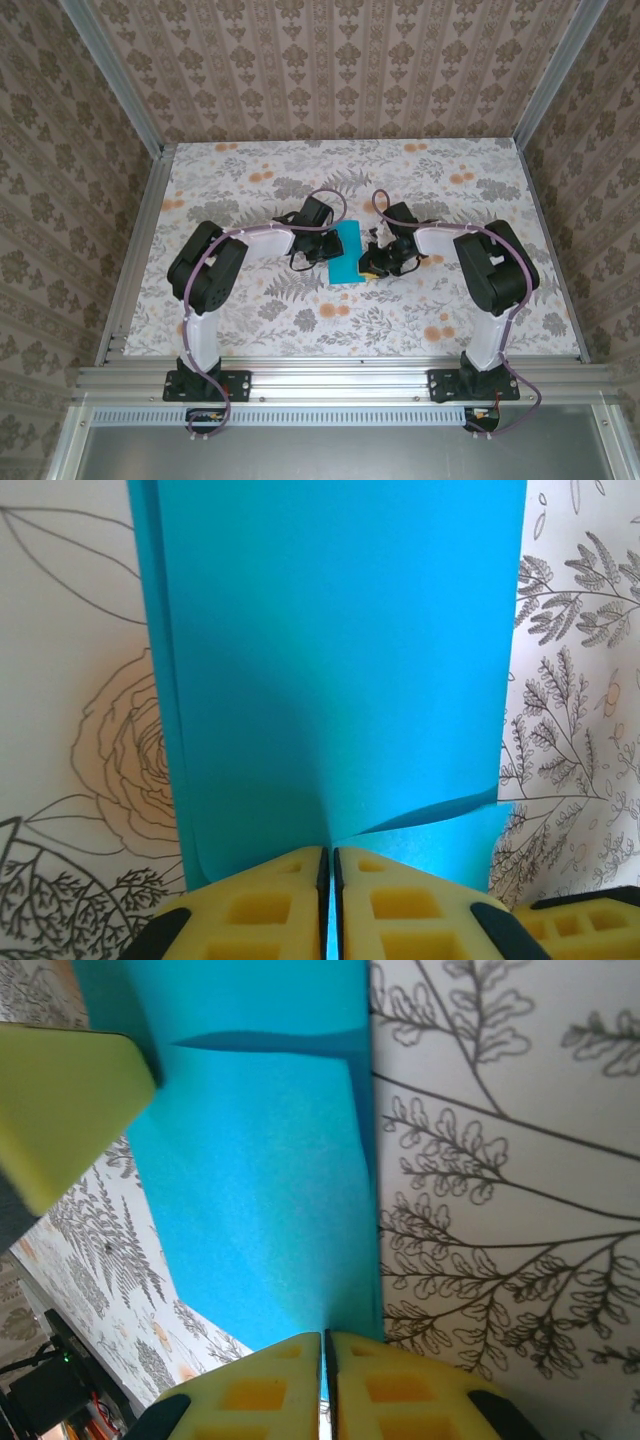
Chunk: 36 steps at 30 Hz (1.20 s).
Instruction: Fold a paper plane with a square sheet of paper (pick it up from the middle)
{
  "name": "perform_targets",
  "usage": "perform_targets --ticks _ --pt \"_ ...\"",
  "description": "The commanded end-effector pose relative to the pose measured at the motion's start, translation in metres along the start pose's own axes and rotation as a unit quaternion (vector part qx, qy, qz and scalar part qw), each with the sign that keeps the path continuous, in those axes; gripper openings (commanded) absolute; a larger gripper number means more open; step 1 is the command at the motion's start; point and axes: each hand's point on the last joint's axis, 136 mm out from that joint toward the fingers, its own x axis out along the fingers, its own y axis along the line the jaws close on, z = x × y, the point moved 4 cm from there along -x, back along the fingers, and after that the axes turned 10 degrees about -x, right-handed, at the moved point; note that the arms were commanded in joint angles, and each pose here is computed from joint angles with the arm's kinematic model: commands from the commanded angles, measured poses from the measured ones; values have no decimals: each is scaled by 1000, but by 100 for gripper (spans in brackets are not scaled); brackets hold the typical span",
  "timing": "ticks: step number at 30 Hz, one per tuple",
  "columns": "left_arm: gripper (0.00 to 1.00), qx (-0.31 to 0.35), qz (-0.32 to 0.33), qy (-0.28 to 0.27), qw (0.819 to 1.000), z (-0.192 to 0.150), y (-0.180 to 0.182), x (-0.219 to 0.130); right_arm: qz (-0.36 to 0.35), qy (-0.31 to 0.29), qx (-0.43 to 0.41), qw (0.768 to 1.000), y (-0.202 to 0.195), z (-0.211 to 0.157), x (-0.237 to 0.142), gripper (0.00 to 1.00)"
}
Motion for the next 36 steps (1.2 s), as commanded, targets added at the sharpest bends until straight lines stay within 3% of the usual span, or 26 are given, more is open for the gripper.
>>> perform_targets --ticks 1,9,20,24,36 --pt "17 24 -27 10 999 -2 -17 -11 -18 17 21 999 -11 -12 8 12" --pt "21 2 -114 33 993 -28 -35 -14 -27 19 31 999 -15 -15 11 11" --pt "13 -14 -57 61 996 -49 -16 7 -36 26 32 999 -17 -18 13 9" --pt "11 -22 -17 48 998 -44 -3 12 -48 37 23 998 -19 -24 14 9" --pt "11 -54 17 7 998 -21 20 12 -85 83 18 993 -33 -51 20 8"
